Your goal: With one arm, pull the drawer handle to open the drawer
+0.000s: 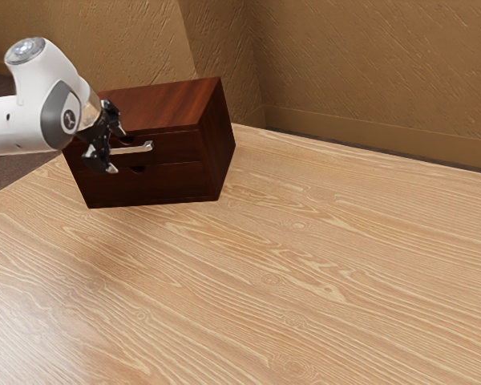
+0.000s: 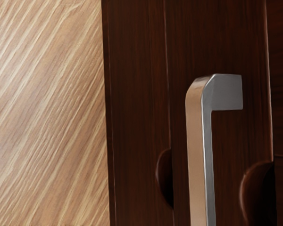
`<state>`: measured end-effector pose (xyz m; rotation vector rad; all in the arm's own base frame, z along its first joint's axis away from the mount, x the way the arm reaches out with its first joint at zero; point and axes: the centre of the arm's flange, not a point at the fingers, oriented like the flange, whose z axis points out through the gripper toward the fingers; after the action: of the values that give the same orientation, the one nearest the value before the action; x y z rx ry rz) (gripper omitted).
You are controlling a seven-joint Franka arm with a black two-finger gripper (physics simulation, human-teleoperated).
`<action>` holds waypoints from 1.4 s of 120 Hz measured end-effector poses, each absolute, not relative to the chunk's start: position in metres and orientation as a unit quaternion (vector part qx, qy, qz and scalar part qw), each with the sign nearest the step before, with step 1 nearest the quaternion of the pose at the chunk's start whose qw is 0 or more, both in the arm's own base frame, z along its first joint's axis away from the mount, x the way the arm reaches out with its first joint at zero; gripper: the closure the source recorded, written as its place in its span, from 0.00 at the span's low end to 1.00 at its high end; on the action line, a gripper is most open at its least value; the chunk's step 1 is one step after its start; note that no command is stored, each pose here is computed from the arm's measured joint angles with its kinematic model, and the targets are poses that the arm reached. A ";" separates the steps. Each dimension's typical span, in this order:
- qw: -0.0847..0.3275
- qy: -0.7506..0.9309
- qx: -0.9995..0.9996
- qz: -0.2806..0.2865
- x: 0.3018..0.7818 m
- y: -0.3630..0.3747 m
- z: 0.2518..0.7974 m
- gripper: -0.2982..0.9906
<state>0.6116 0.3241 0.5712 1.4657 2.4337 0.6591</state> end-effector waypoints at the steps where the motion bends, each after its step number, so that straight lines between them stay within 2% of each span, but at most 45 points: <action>1: 0.112 0.829 0.499 0.224 0.612 0.324 0.571 0.23; 86: 0.108 0.841 0.489 0.205 0.617 0.344 0.539 0.23; 104: 0.124 0.842 0.487 0.198 0.619 0.341 0.538 0.24; 146: 0.131 0.841 0.489 0.193 0.620 0.340 0.540 0.37; 168: 0.128 0.840 0.491 0.191 0.618 0.338 0.544 0.53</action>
<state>0.6177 0.3385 0.5440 1.4284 2.4430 0.5556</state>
